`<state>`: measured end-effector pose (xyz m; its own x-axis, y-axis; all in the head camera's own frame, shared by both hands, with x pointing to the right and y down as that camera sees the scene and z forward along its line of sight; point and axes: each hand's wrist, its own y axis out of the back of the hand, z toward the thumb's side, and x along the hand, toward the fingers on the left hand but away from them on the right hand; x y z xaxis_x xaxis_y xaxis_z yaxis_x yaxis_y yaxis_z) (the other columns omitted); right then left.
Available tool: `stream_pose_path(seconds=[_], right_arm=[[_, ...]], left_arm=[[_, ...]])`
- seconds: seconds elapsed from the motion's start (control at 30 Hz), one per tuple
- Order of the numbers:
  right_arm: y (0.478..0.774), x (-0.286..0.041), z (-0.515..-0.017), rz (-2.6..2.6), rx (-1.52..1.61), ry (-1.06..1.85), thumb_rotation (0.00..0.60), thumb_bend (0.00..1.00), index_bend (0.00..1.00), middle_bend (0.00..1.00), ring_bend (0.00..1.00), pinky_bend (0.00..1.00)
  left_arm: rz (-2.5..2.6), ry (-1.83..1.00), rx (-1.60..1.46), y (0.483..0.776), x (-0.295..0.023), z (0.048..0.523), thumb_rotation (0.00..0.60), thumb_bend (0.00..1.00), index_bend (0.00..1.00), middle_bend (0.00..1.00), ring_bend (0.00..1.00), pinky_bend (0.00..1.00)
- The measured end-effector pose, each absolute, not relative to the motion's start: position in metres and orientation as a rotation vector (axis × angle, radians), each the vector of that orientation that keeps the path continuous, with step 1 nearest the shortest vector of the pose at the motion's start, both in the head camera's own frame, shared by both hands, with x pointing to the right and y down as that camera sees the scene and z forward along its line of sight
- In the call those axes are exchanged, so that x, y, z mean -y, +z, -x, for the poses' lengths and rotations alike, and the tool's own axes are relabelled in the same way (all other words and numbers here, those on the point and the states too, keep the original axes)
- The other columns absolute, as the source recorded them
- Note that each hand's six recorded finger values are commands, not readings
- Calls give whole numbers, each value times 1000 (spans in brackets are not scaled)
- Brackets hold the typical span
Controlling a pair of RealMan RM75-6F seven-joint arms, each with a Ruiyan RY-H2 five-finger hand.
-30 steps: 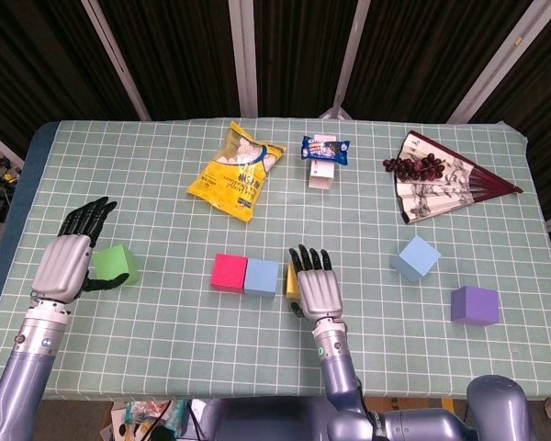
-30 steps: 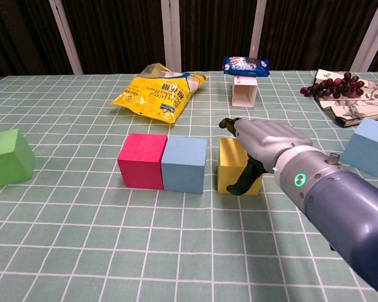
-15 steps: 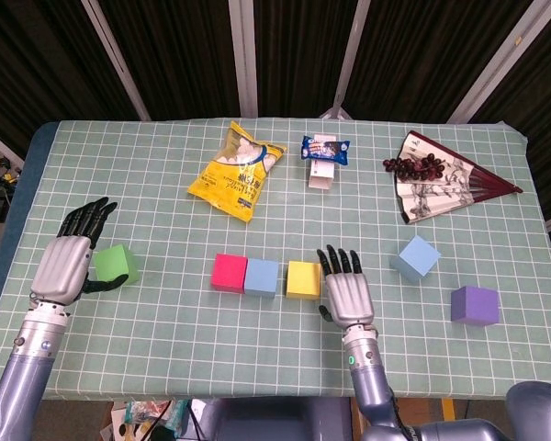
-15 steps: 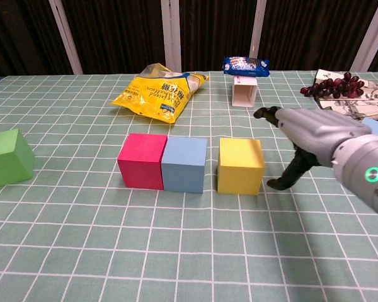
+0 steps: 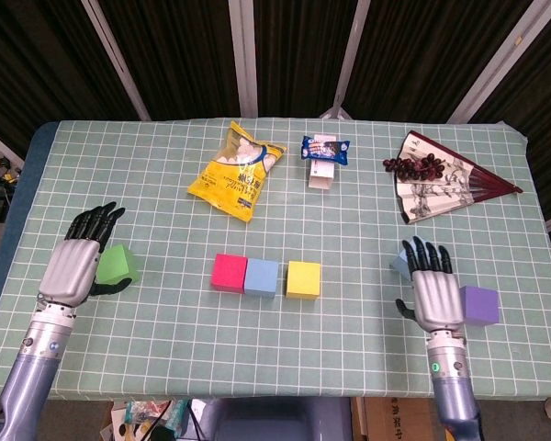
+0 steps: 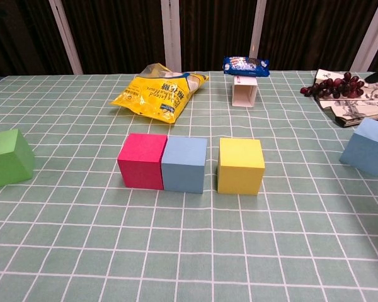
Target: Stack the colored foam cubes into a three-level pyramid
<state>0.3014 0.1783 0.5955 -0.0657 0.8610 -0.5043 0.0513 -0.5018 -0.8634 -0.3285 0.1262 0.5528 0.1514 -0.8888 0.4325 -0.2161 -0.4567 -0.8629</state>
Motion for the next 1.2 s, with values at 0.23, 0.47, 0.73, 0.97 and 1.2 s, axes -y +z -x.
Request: stream_pose_path(seconds=[0.23, 0.47, 0.73, 0.97, 1.2], right_arm=[[580, -182, -344, 1548, 1063, 1616, 600, 239, 0, 0, 0, 0], [579, -182, -360, 1575, 1103, 1602, 600, 239, 0, 0, 0, 0], [575, -175, -363, 1600, 1149, 1577, 600, 239, 0, 0, 0, 0], [575, -175, -365, 1621, 1171, 1574, 600, 238, 0, 0, 0, 0], [573, -173, -366, 1628, 1194, 1567, 600, 239, 0, 0, 0, 0]], left_arm=[[1823, -1357, -953, 567, -127, 323, 600, 183, 0, 69, 0, 0], [1844, -1386, -752, 588, -126, 313, 600, 319, 0, 92, 0, 0], [1848, -1388, -423, 611, -123, 287, 600, 363, 0, 118, 0, 0], [1847, -1394, -254, 625, -125, 270, 600, 363, 17, 158, 39, 55], [1854, -1420, -165, 638, -134, 260, 600, 363, 28, 161, 74, 119]])
